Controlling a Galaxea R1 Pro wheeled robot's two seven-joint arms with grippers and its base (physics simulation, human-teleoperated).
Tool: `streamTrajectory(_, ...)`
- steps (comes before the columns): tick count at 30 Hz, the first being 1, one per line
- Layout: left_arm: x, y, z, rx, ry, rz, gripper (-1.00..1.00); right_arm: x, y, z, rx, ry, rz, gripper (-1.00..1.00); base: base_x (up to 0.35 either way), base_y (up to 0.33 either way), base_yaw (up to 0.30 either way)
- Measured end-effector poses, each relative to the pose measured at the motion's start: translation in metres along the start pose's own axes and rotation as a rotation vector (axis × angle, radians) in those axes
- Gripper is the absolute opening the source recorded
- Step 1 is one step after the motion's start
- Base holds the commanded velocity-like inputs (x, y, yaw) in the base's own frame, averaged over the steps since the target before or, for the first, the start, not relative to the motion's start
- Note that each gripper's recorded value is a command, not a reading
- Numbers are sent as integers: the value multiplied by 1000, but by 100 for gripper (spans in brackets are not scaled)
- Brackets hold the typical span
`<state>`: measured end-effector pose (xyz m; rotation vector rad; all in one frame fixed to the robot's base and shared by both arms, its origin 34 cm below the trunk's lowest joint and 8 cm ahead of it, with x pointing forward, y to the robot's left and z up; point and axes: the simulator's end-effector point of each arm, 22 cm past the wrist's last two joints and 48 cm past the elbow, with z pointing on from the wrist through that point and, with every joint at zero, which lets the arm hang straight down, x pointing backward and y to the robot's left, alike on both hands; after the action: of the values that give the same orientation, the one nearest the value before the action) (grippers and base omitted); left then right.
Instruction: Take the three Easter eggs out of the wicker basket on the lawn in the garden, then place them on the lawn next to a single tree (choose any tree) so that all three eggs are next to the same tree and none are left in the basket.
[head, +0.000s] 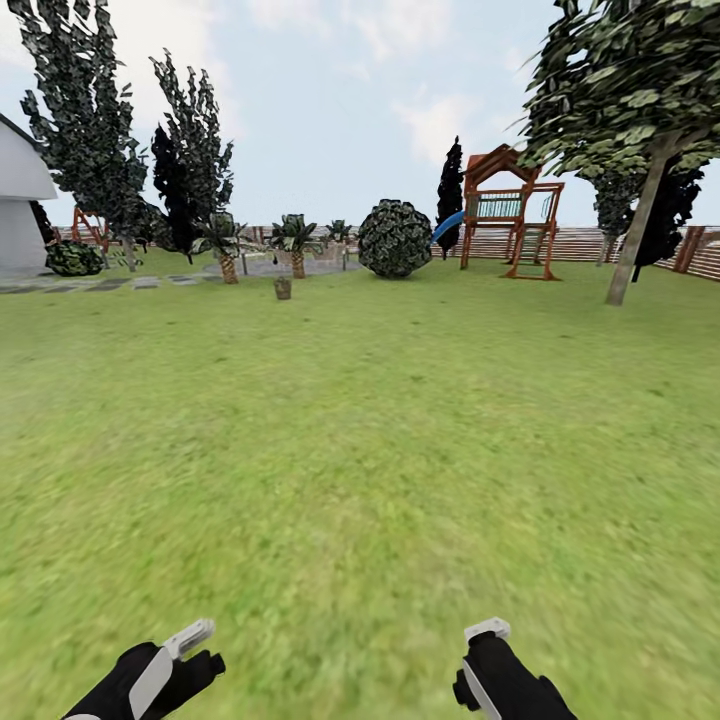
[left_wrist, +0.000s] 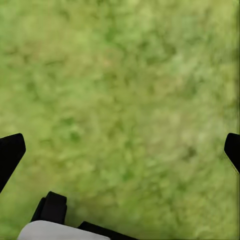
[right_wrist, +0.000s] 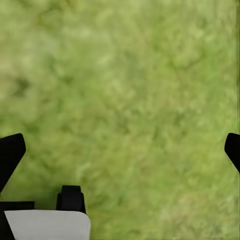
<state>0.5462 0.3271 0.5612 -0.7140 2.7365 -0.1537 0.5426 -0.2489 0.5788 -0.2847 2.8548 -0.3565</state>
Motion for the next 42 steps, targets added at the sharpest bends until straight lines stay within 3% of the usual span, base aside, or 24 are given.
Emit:
streamTrajectory(15, 1, -2, 0, 3, 1, 0, 100, -4, -19, 1, 22, -13, 14, 100, 325, 0, 0)
streamTrajectory(42, 1, -1, 0, 3, 1, 0, 100, -6, -20, 0, 24, -17, 15, 100, 325, 0, 8)
